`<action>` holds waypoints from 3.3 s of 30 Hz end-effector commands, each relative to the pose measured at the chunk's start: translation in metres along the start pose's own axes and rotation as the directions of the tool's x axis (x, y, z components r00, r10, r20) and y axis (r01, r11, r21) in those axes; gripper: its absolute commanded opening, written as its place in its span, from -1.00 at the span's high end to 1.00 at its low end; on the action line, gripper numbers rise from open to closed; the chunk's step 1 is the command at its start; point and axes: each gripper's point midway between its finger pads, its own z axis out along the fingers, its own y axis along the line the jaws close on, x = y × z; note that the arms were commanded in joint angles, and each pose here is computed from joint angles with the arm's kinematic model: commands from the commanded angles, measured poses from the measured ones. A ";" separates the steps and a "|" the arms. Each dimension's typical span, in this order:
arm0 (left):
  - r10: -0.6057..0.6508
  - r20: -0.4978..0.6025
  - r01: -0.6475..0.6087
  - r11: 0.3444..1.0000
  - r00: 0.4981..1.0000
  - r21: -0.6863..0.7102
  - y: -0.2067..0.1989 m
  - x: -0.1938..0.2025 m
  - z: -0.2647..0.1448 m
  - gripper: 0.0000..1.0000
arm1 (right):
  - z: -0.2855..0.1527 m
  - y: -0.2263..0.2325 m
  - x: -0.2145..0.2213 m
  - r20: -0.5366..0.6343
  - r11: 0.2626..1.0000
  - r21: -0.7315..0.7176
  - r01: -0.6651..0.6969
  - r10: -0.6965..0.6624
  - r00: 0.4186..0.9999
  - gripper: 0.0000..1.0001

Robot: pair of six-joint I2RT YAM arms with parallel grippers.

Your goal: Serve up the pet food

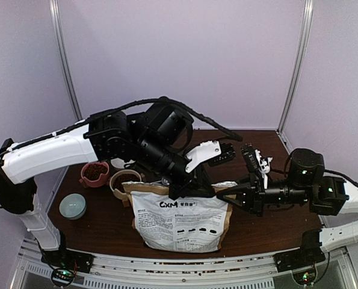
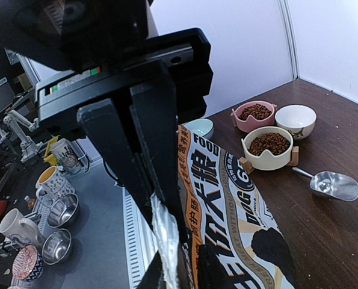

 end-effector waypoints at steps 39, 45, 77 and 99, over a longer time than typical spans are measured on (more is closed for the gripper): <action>0.025 0.023 -0.024 0.998 0.999 -0.065 0.007 -0.002 -0.022 1.00 | 0.007 0.016 -0.032 0.098 0.997 -0.079 0.014 -0.007 0.995 1.00; 0.004 0.000 -0.004 0.993 1.000 -0.117 0.017 0.014 -0.033 0.46 | 0.000 0.013 -0.033 0.111 0.998 -0.056 0.014 -0.007 0.994 1.00; -0.015 0.009 0.016 0.998 1.000 -0.056 0.009 0.017 -0.034 1.00 | 0.037 0.021 -0.023 -0.018 0.990 -0.136 0.036 -0.039 0.999 0.28; -0.016 0.011 0.017 0.998 1.000 -0.058 0.009 0.017 -0.035 1.00 | 0.019 -0.005 -0.012 -0.002 1.000 -0.020 0.021 -0.021 1.000 0.32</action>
